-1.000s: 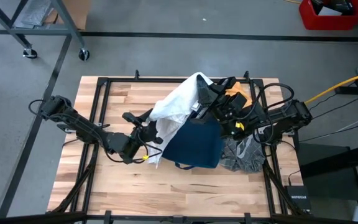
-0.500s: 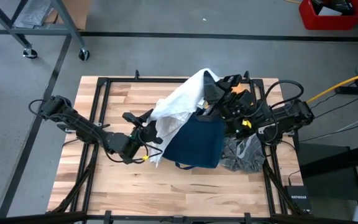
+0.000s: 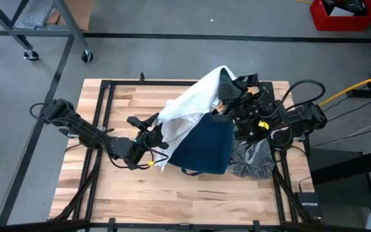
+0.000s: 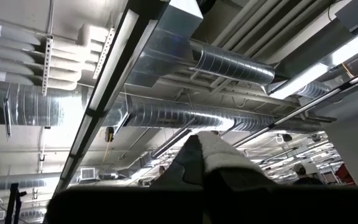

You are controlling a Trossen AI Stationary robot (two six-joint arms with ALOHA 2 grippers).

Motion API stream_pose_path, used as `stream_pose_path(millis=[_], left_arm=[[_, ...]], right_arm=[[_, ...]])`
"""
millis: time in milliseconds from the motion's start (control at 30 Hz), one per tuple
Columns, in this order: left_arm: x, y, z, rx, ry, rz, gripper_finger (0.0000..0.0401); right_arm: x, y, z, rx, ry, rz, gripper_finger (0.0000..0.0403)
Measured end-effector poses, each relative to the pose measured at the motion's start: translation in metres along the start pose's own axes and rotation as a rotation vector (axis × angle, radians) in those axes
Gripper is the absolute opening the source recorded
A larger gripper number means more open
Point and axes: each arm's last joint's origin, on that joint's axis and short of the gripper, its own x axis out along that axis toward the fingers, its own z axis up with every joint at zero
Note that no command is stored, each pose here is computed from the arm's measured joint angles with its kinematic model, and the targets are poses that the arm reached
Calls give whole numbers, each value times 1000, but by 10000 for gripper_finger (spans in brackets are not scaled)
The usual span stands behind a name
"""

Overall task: Fold towel
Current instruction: Fold the white patterned towel

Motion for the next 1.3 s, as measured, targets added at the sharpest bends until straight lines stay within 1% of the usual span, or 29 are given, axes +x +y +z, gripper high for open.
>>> stream_pose_path(millis=[333, 567, 833, 933, 1167, 1233, 1300], left_arm=[[0, 0, 0, 0, 0, 0, 113], [0, 0, 0, -1, 0, 0, 113], [1, 0, 0, -53, 3, 3, 113], [1, 0, 0, -90, 2, 3, 113], [1, -11, -6, -91, -52, -54, 113], [2, -14, -9, -86, -49, -56, 113], [4, -14, -10, -104, -40, -49, 113]], right_arm=[[3, -7, 15, 39, -62, 8, 1], [1, -5, 19, 51, -73, 30, 1], [1, -5, 20, 53, -86, 47, 1], [1, -5, 20, 52, -85, 47, 1], [1, -5, 20, 52, -91, 56, 1], [1, -5, 20, 52, -91, 56, 1], [1, -5, 20, 51, -91, 56, 1]])
